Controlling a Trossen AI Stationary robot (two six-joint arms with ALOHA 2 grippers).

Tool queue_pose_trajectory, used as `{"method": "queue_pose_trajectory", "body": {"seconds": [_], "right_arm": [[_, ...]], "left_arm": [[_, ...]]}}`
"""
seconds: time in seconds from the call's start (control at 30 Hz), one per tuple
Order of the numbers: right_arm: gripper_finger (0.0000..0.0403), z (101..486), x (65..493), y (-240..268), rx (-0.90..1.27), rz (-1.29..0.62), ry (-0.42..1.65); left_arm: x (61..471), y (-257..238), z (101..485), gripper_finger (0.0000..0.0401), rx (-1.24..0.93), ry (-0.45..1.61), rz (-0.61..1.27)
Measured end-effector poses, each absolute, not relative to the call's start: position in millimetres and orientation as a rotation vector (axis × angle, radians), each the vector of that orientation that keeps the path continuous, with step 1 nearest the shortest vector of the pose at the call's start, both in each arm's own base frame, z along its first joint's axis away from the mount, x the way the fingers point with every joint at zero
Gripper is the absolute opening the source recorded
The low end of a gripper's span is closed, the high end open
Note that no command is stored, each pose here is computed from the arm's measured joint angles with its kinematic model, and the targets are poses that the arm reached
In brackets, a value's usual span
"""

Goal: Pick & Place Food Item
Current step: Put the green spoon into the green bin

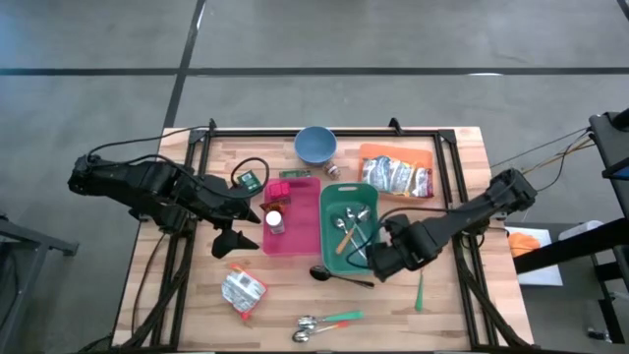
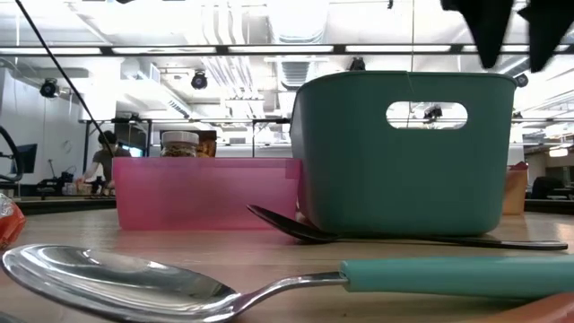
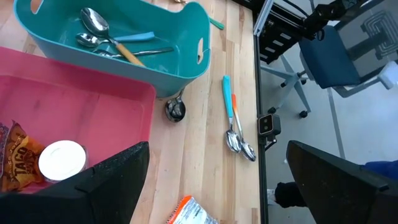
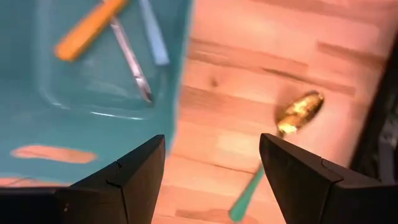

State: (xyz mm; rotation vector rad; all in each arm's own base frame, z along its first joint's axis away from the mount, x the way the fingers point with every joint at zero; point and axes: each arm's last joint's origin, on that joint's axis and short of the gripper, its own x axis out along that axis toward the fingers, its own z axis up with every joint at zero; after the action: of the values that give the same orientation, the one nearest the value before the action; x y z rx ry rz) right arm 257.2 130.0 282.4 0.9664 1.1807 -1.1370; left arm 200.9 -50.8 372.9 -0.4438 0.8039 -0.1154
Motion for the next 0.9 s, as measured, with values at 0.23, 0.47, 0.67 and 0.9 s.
{"method": "queue_pose_trajectory", "body": {"seconds": [0.23, 0.47, 0.67, 0.9], "right_arm": [[0.0258, 248.7, 241.4, 143.0, 0.999, -1.195, 1.317], [0.0258, 212.8, 225.5, 155.1, 1.108, -1.167, 1.316], [0.0258, 197.8, 204.9, 160.4, 1.166, -1.194, 1.287], [0.0258, 186.6, 198.2, 163.5, 1.196, -1.157, 1.288]], "left_arm": [[200.9, -50.8, 372.9, 0.038, -0.442, 0.804, -0.116], [200.8, -50.8, 372.9, 0.038, -0.442, 0.804, -0.116], [199.2, -50.4, 371.1, 0.038, -0.442, 0.829, -0.107], [198.7, -50.3, 370.6, 0.038, -0.441, 0.836, -0.105]]}}
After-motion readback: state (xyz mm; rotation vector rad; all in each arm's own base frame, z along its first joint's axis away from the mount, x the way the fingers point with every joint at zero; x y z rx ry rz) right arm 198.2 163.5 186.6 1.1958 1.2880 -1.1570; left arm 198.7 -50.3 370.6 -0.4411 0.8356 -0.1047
